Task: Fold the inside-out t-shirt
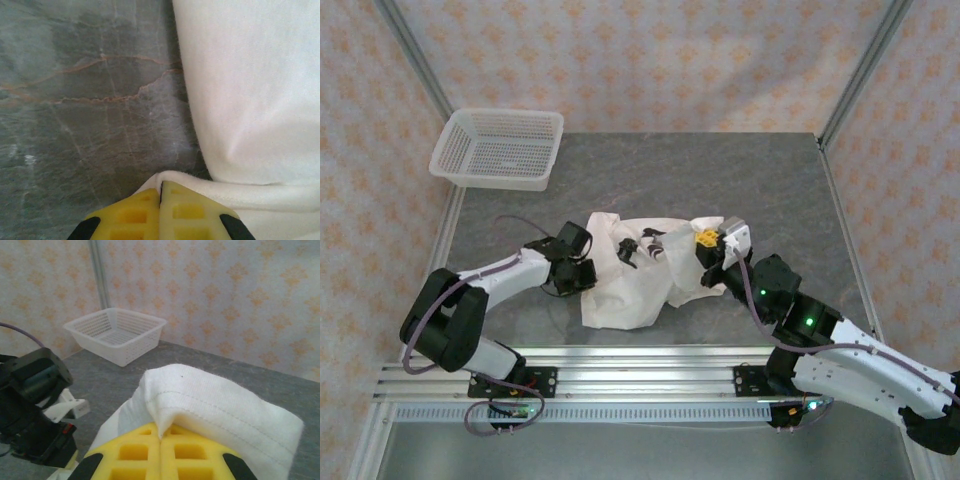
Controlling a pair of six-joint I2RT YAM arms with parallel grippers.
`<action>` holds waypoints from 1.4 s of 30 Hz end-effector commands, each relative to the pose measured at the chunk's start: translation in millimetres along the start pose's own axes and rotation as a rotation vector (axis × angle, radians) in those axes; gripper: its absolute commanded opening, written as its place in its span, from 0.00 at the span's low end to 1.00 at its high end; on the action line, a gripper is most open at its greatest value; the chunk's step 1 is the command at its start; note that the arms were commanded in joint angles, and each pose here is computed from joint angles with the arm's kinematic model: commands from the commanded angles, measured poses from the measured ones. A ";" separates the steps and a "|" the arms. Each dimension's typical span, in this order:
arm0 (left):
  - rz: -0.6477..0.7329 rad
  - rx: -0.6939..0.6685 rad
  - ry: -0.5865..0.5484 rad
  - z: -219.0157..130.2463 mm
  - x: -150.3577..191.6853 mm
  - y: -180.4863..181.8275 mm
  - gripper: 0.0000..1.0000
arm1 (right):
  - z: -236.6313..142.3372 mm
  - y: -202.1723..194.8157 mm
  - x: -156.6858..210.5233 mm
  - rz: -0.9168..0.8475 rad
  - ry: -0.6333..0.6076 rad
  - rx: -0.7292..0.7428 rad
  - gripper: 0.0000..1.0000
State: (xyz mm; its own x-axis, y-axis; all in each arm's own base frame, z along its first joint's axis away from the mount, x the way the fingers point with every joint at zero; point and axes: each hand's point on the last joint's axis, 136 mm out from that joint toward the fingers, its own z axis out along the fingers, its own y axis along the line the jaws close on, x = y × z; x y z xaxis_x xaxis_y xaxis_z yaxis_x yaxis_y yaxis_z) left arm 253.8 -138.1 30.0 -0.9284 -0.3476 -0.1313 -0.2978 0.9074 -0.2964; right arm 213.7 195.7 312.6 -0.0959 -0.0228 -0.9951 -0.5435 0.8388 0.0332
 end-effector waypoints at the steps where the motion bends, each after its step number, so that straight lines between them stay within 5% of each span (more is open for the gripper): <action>1: -0.001 0.018 -0.136 -50.2 -28.9 -8.6 0.00 | -11.1 -22.2 -33.3 0.046 -0.080 0.111 0.00; 8: -0.074 0.180 -0.669 -273.3 -113.8 -11.9 0.00 | -38.5 -42.1 -139.7 0.022 -0.336 0.207 0.00; 12: -0.068 0.224 -0.820 -349.7 -123.8 -19.0 0.00 | -42.8 -29.6 -190.7 -0.028 -0.399 0.149 0.00; 16: -0.065 0.262 -0.856 -360.7 -119.4 -21.2 0.00 | -42.5 -23.5 -199.1 -0.051 -0.398 0.119 0.00; 26: -0.081 0.234 -0.754 -305.6 -94.9 -0.5 0.00 | -54.5 -52.6 -129.5 0.032 -0.285 0.221 0.00; 30: -0.006 0.381 -0.785 -327.4 -88.3 -25.1 0.00 | -72.5 -31.2 -154.2 -0.048 -0.334 0.070 0.00; 36: 0.127 0.674 -0.970 -412.4 -63.5 -60.9 0.00 | -127.5 4.7 -229.9 -0.136 -0.486 -0.195 0.00; 42: 0.044 0.605 -1.080 -439.6 -63.4 -39.5 0.00 | -125.2 -12.6 -265.2 -0.063 -0.458 -0.097 0.00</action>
State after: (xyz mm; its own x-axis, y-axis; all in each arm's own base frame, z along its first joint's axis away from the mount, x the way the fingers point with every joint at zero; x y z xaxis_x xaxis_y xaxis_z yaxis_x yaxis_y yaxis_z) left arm 225.4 -59.2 449.4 -0.2601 -0.5835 -0.7693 0.1697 0.7567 -0.6313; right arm 125.8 114.6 593.3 0.3564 0.2265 -0.9065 -0.6378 0.7679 -0.0589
